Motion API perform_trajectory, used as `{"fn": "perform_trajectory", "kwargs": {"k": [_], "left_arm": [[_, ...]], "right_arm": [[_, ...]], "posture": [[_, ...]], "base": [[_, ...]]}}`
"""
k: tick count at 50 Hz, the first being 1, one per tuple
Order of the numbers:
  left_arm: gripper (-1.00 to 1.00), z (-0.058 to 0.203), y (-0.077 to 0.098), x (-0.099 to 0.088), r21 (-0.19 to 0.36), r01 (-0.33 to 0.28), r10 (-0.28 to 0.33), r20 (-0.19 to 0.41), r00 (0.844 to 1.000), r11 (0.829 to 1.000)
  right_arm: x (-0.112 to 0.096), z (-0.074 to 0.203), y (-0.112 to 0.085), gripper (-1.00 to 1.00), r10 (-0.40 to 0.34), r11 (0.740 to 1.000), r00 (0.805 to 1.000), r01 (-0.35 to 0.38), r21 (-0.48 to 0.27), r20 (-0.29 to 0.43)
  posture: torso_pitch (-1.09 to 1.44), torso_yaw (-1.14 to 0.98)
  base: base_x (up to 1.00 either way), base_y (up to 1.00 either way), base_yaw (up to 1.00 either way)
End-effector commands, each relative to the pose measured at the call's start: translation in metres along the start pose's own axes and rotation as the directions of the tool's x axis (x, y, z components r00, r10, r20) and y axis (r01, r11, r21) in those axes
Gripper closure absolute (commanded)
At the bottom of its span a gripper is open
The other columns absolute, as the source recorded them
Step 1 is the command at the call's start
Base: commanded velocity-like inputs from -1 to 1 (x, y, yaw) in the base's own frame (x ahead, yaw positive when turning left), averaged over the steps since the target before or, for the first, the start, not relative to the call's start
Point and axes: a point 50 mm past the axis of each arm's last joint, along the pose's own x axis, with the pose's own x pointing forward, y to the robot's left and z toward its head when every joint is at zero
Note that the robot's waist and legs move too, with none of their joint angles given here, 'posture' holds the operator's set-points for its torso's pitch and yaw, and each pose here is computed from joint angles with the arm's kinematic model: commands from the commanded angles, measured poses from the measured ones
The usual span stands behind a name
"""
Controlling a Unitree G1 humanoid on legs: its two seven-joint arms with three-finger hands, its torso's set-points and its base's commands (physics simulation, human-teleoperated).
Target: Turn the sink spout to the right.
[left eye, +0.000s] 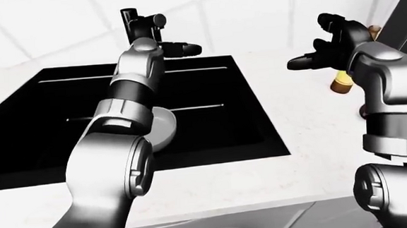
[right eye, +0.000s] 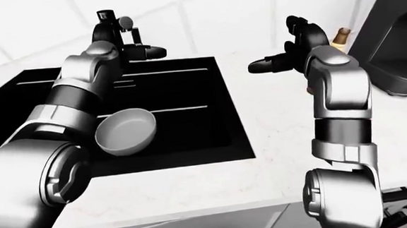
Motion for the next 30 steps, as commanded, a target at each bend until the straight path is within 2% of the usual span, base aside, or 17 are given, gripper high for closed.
{"fn": "perform_trajectory", "kwargs": {"k": [1,24,30], "left_arm": [[-1.0,0.027,0.0,-0.006,-0.019,-0.001,0.003,0.105,0.994,1.0],[-1.0,0.028,-0.013,-0.01,-0.011,0.026,-0.025,0.111,0.994,1.0],[-1.0,0.033,-0.014,-0.013,-0.017,0.03,-0.028,0.117,0.993,0.999]], "right_arm": [[-0.007,0.024,-0.005,-1.0,-0.017,1.0,0.995,0.018,-0.01,0.102],[-0.007,0.035,-0.004,-1.0,-0.014,1.0,0.994,0.016,-0.016,0.111],[-0.006,0.03,-0.005,-1.0,-0.015,1.0,0.994,0.016,-0.012,0.107]], "posture": [[-0.1,0.0],[-0.1,0.0],[-0.1,0.0]], "base": [[0.0,0.0,0.0],[0.0,0.0,0.0],[0.0,0.0,0.0]]}}
